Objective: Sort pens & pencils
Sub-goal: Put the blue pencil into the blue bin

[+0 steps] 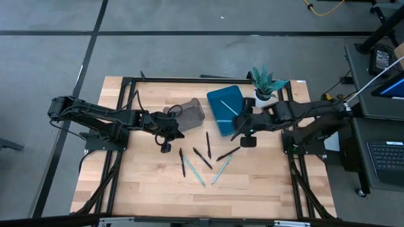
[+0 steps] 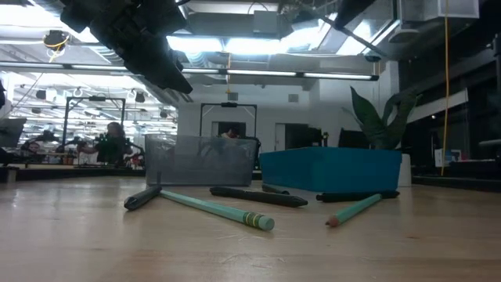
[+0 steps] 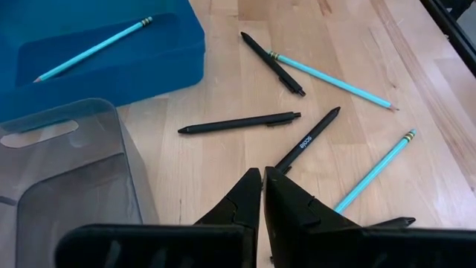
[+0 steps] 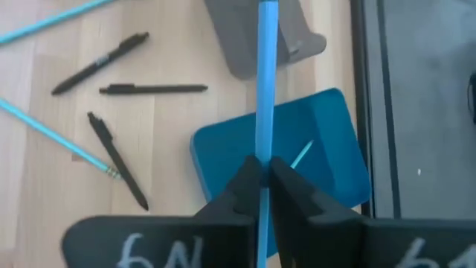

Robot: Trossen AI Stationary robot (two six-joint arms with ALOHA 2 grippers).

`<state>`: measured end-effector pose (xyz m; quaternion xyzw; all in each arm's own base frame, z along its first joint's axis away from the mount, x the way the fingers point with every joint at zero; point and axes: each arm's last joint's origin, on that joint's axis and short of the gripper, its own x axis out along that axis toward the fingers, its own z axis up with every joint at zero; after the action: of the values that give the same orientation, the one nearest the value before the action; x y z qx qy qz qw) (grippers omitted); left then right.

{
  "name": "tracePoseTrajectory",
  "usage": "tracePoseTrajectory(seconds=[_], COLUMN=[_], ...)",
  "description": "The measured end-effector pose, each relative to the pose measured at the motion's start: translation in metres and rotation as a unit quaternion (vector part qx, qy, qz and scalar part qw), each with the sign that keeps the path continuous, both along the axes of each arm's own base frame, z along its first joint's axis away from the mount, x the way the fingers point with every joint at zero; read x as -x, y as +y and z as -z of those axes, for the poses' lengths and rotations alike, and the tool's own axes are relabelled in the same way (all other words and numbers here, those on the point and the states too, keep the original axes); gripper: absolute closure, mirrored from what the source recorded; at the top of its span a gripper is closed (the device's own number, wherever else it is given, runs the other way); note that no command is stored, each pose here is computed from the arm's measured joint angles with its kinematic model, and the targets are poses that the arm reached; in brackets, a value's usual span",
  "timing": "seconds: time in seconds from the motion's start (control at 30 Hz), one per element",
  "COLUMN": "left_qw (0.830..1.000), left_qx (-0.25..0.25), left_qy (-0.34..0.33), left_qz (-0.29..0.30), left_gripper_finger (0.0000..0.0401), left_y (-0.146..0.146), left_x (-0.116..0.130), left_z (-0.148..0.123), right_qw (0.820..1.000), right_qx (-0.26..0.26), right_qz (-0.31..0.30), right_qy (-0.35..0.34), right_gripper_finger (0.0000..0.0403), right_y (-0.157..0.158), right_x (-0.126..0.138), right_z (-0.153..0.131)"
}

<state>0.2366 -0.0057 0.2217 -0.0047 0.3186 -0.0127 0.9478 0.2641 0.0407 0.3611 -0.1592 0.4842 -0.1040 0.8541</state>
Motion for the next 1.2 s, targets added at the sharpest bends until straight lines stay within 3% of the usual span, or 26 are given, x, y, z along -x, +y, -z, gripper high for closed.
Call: tracePoseTrajectory(seconds=[0.47,0.73,1.2], left_qw=[1.0,1.0,1.0], left_qx=[0.0,0.0,0.001], left_qy=[0.0,0.0,0.0], left_qz=[0.0,0.0,-0.001], left_gripper_finger=[0.0387,0.0387,0.0387], left_y=[0.0,0.0,0.0], left_x=[0.0,0.0,0.0], left_z=[0.0,0.0,0.0], right_qw=[0.99,0.971,0.939], right_qx=[0.003,-0.011,-0.039], right_qz=[0.023,0.012,0.012], right_qy=[-0.137,-0.238,-0.341], right_gripper_finger=[0.0381,0.0381,0.0381], right_y=[-0.034,-0.045,-0.069], right_x=[0.037,0.055,0.068], right_z=[0.055,0.082,0.129])
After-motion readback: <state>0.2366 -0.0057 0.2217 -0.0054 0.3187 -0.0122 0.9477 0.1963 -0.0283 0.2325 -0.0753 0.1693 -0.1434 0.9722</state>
